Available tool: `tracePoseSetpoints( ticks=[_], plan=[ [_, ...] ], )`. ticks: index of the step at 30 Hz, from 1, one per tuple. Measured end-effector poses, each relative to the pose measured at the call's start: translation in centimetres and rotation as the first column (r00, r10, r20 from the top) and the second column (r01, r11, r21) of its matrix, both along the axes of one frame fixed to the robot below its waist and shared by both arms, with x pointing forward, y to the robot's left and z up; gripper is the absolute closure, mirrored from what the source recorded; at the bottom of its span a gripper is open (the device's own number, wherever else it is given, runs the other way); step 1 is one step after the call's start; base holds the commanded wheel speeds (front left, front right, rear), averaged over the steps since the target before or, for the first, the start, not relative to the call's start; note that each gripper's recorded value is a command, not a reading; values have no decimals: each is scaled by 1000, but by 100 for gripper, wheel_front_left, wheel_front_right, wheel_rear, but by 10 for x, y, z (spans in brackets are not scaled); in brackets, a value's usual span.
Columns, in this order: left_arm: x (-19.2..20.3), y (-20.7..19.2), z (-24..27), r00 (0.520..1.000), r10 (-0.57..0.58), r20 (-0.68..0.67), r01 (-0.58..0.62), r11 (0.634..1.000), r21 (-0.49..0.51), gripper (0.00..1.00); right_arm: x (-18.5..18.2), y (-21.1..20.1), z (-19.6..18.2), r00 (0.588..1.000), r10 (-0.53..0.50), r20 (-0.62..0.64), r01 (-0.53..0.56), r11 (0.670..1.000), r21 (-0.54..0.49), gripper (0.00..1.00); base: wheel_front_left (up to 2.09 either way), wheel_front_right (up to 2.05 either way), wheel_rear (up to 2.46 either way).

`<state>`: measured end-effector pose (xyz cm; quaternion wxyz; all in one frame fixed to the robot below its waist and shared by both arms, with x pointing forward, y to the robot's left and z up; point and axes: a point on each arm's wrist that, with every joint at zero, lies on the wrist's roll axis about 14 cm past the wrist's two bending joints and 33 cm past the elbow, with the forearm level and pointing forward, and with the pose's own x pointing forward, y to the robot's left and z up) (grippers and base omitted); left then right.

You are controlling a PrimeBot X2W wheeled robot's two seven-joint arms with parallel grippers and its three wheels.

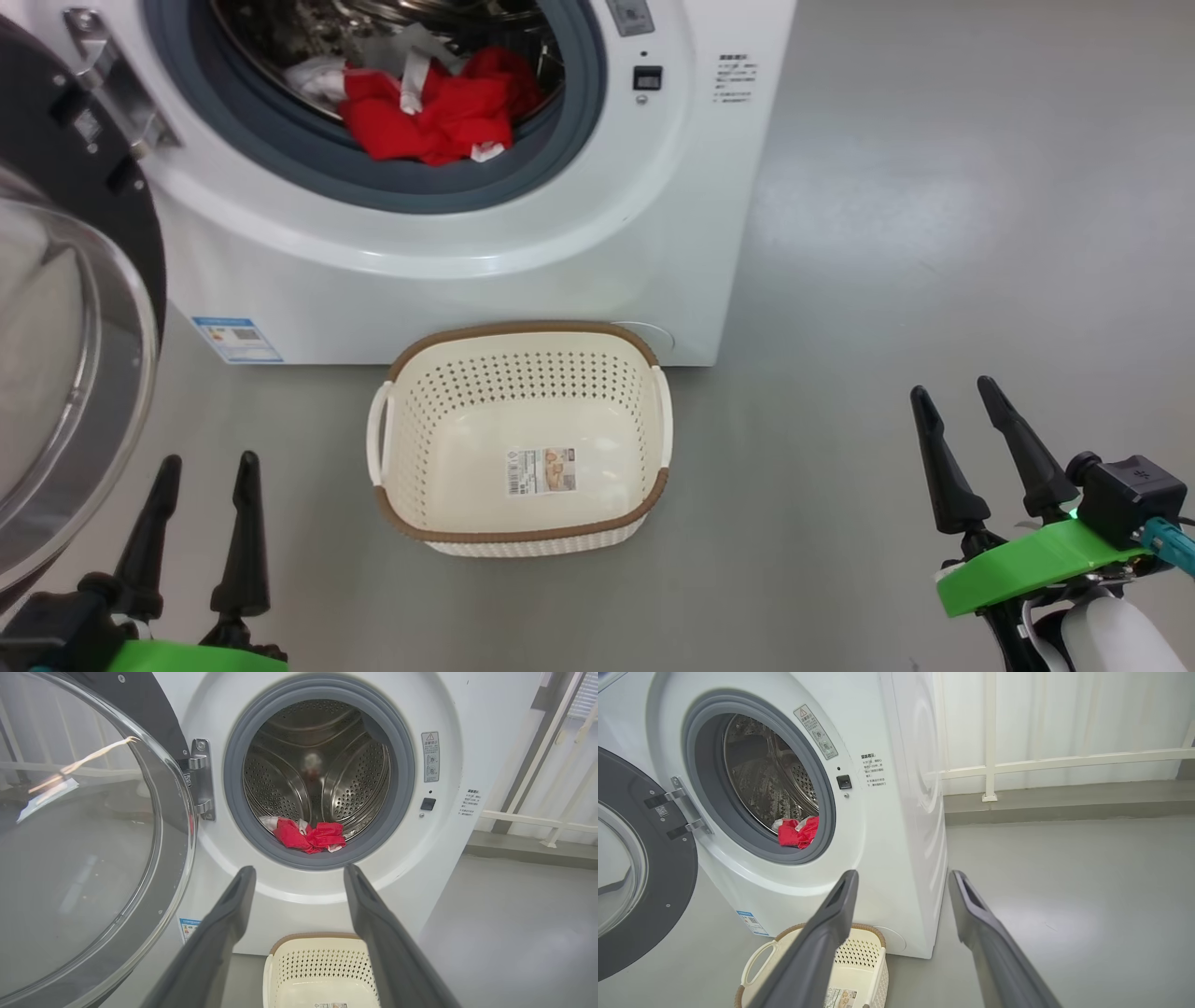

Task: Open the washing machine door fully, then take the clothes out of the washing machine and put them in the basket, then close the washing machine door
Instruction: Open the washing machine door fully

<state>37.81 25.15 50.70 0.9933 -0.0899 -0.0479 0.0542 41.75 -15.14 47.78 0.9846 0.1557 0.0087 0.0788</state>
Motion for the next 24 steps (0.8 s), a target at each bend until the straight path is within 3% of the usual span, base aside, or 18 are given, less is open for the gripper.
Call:
tracePoseSetpoints(
  ticks=[12, 24],
  plan=[
    [14, -42, -3, 990, -138, -1, 138, 990, -31, 0, -14, -40, 6, 994, -112, 14, 112, 994, -7, 0, 0, 0, 0],
    [22, -57, -2, 983, -185, 10, 185, 982, -46, 0, -24, -59, 2, 985, -170, -2, 170, 985, -5, 0, 0, 0, 0]
  ],
)
